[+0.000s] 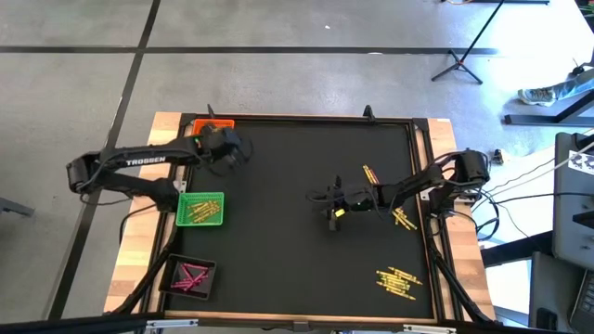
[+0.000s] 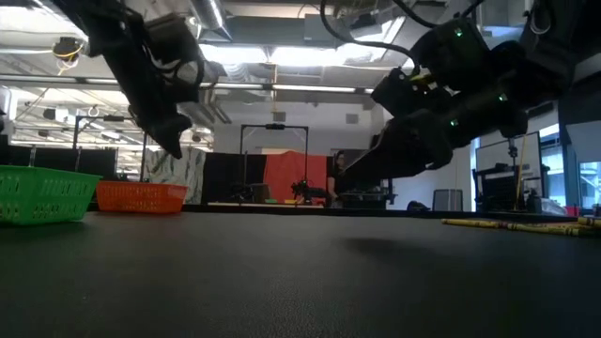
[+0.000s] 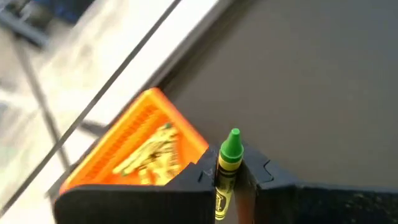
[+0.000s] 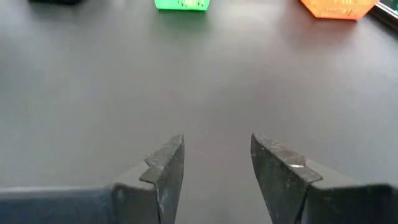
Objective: Sort crayons
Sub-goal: Put the green crayon into the orange bin
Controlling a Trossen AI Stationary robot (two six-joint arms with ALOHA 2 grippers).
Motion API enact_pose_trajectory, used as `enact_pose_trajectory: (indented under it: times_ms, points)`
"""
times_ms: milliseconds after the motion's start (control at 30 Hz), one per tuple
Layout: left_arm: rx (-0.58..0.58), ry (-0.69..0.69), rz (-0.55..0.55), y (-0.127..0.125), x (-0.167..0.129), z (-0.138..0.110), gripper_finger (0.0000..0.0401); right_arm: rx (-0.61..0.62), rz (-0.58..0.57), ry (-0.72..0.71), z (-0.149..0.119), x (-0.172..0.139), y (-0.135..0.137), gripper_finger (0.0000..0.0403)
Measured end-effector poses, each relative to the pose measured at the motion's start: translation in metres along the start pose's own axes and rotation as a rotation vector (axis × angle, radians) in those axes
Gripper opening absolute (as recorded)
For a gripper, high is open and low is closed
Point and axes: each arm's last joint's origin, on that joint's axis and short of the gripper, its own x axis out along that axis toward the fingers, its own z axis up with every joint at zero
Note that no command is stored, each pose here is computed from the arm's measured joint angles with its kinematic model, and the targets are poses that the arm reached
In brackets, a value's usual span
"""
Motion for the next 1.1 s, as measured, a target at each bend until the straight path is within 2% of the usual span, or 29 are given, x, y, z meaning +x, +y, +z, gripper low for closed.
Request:
enact_pose_trajectory:
  times_ms: [267, 567, 667, 933, 1100]
  points:
    - [-0.118, 0.064, 0.145, 0.040, 0.019, -0.002, 0.0009, -0.004, 0.001, 0.006, -0.002, 0.002, 0.000, 0.0182]
    - [-0.178, 0.070, 0.227, 0.065, 0.033, -0.011, 0.0010, -0.004, 0.001, 0.004, -0.004, 0.003, 0.000, 0.0182]
    - [-0.187, 0.071, 0.198, 0.067, 0.034, -0.011, 0.0020, -0.004, 0.001, 0.004, -0.004, 0.003, 0.000, 0.0182]
    - [-0.197, 0.077, 0.186, 0.067, 0.035, -0.012, 0.0090, -0.003, 0.001, 0.001, -0.003, 0.003, 0.000, 0.0182]
    - [-0.184, 0.039, 0.074, 0.059, 0.034, -0.009, 0.0100, -0.003, 0.001, 0.001, -0.003, 0.003, 0.000, 0.0182]
